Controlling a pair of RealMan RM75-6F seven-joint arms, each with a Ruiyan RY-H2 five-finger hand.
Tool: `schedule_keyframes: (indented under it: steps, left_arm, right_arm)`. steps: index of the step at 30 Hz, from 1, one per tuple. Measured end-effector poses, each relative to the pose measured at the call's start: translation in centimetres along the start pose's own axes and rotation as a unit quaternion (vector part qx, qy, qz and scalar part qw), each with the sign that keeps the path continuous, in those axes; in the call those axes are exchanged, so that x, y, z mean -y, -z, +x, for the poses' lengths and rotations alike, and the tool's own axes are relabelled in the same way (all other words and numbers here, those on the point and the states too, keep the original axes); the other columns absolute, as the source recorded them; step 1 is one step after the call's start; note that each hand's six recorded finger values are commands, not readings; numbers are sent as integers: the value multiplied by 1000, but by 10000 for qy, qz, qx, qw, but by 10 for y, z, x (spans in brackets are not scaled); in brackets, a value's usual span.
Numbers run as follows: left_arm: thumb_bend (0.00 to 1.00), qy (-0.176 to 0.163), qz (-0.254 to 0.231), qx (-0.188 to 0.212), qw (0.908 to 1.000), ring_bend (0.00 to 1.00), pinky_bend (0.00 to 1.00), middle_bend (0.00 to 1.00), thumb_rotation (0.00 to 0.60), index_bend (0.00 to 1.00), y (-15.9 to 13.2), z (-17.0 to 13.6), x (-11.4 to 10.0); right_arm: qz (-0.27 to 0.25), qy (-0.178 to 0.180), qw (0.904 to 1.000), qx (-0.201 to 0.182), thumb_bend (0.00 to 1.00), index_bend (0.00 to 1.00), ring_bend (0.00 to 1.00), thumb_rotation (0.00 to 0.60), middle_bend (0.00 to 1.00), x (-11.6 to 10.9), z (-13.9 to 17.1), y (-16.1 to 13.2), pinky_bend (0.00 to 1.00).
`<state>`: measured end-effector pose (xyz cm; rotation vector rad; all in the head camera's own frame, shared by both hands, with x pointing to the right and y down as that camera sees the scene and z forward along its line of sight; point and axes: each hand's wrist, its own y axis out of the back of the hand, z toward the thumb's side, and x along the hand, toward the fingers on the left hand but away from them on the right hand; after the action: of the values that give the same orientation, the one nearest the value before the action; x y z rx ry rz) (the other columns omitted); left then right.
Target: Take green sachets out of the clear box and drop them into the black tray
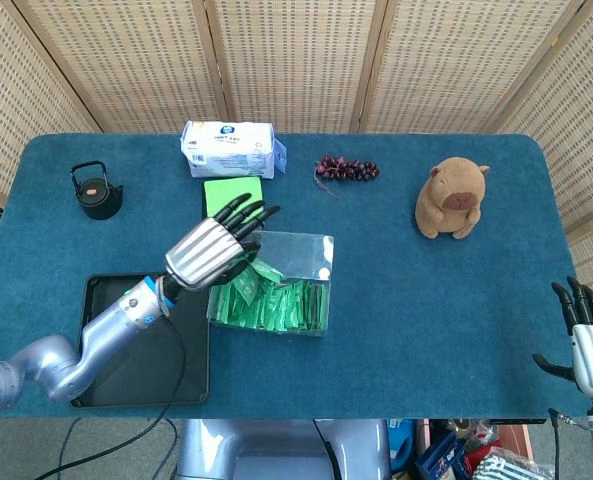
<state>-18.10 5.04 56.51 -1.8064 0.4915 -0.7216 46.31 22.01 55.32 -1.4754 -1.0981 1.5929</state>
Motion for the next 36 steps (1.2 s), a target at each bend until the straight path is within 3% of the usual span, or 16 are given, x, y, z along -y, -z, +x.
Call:
schedule_keyframes:
  steps: [7,14,19,20,22,23,24,27,32,36]
  left_arm:
    - [492,-20,64,-431,9990,0,0,0,600,676,35,-41,-10]
    - [492,350,27,-1059,9938,0,0,0,600,677,68,-115,1]
    - [493,553,-169,-1244,9905,0,0,0,600,665,76,-141,11]
    - [494,620,-221,-1295,9894,0,0,0,600,583,79,-147,14]
    - [454,763,-294,-1385,9870,0,0,0,600,289,82,-157,20]
    - [383,885,-326,-1434,9852,0,0,0,600,117,83,-161,23]
    - [296,990,-354,-1469,9835,0,0,0,600,22,84,-164,26]
    - [183,1350,-501,-1586,9768,0,0,0,600,0,84,-172,35]
    - [177,1702,-538,-1770,9679,0,0,0,600,0,83,-182,39]
    - [177,1601,-550,-1883,9674,0,0,0,600,0,86,-183,35]
  right_arm:
    - [-6,4,10000,-86,0,0,0,600,0,0,2,-5,0]
    - [22,-7,9999,-158,0,0,0,600,0,1,4,-10,0]
    - [34,-16,9998,-206,0,0,0,600,0,2,5,-13,0]
    - [35,-17,9998,-212,0,0,0,600,0,2,5,-13,0]
    - [42,-28,9998,-215,0,0,0,600,0,2,5,-14,0]
    - [46,-31,9998,-216,0,0,0,600,0,3,5,-14,0]
    - [48,-32,9997,-216,0,0,0,600,0,3,6,-14,0]
    - [47,-28,9998,-215,0,0,0,600,0,2,6,-14,0]
    - [41,-28,9998,-203,0,0,0,600,0,2,5,-13,0]
    - [30,-30,9998,-205,0,0,0,600,0,2,6,-13,0]
